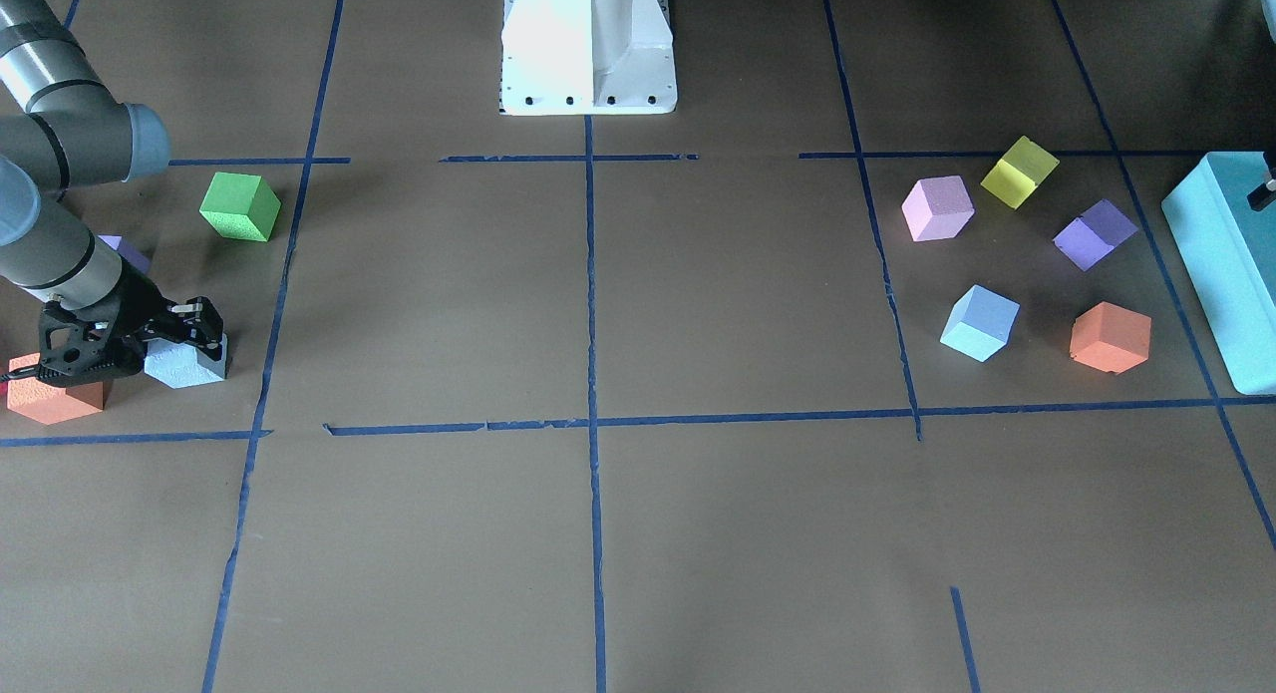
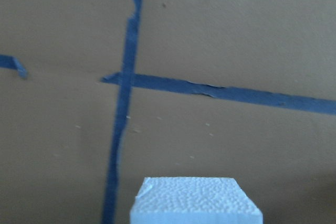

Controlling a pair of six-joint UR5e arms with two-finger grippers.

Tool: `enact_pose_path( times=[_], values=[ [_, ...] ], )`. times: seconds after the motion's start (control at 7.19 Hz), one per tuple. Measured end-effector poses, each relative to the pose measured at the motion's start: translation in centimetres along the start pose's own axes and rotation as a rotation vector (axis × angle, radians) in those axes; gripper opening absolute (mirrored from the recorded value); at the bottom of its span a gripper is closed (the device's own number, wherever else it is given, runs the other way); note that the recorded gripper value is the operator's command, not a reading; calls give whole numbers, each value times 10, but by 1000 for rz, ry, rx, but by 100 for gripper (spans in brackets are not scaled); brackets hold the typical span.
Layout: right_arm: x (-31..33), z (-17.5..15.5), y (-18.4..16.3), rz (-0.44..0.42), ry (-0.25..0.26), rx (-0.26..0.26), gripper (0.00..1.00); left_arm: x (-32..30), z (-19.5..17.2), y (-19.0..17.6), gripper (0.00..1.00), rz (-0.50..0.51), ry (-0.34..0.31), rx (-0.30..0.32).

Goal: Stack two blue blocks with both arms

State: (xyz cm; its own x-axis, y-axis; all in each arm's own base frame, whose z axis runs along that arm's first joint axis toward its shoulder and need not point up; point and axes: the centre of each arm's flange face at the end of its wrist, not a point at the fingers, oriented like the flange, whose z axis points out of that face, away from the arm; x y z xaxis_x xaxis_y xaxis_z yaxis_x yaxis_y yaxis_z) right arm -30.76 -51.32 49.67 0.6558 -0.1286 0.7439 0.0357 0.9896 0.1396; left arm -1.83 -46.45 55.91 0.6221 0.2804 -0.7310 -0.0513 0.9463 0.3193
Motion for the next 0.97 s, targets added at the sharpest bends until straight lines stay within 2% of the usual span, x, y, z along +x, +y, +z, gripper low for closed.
enact_pose_path(
  times=[0.14, 0.28, 0.56, 0.83, 0.97],
  values=[
    [-59, -14, -22, 26, -27, 3, 0, 0, 0, 0, 100, 2, 0, 0],
    [-136, -14, -31, 62, -41, 9, 0, 0, 0, 0, 100, 3, 0, 0],
    [-279, -3, -39, 141, -65, 52, 0, -1, 0, 1, 100, 3, 0, 0],
    [-364, 10, -57, 178, -61, 39, 0, 0, 0, 1, 100, 2, 0, 2],
    [-385, 15, -58, 184, -49, 27, 0, 0, 0, 1, 100, 2, 6, 1]
  ],
)
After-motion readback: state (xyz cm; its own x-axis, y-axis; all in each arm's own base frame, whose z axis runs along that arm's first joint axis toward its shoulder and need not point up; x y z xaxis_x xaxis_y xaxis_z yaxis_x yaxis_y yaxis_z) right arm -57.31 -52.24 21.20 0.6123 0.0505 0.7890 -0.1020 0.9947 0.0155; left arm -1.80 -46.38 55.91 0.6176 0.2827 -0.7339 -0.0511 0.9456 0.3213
